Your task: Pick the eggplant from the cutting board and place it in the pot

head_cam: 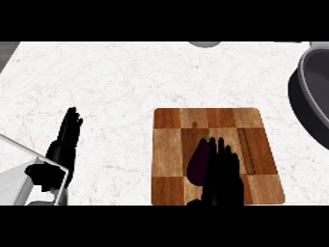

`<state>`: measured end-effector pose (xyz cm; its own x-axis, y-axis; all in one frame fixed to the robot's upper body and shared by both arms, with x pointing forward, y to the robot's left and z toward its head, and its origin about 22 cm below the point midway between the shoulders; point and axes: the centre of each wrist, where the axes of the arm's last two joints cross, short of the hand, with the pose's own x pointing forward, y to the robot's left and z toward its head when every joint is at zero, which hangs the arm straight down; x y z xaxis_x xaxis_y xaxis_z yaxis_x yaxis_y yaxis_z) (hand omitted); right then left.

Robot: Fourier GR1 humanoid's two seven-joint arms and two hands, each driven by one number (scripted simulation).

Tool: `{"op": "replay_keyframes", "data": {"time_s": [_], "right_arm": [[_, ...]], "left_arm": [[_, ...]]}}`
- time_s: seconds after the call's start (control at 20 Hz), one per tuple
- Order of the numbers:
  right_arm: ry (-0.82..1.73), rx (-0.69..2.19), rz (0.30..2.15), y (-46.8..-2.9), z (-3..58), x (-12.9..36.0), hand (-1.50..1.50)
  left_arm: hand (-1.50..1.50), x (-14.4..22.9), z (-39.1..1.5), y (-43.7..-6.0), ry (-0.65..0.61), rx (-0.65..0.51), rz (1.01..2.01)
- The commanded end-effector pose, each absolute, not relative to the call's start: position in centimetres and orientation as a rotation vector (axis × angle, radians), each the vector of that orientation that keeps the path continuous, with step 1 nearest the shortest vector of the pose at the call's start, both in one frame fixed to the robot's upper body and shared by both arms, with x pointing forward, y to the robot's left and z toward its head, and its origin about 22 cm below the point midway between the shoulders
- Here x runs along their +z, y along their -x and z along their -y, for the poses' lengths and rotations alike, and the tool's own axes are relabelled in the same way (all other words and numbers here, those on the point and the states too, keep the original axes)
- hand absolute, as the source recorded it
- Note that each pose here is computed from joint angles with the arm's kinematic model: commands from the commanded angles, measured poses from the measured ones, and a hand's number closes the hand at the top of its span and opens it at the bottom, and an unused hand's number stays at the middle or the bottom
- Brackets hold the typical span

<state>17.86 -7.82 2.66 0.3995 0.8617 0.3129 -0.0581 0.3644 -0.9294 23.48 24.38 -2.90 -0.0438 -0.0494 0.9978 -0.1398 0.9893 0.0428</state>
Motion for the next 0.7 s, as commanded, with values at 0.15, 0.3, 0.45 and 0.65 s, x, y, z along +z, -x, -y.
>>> {"op": "replay_keyframes", "data": {"time_s": [0.15,0.3,0.45,0.65], "right_arm": [[1.053,0.666,0.898,-19.1,7.4,1.6,-1.50],[1.041,0.668,0.890,-19.9,7.5,1.2,-1.50],[1.054,0.671,0.891,-19.8,7.4,0.4,-1.50],[1.032,0.681,0.920,-21.8,8.1,-0.2,-1.50]], "left_arm": [[0.00,-0.3,-23.0,-23.8,-0.100,0.033,1.693],[0.00,-0.4,-23.5,-24.4,-0.099,0.031,1.713],[0.00,-1.4,-22.7,-24.2,-0.110,0.030,1.706],[0.00,-0.2,-22.3,-25.2,-0.106,0.022,1.704]]}}
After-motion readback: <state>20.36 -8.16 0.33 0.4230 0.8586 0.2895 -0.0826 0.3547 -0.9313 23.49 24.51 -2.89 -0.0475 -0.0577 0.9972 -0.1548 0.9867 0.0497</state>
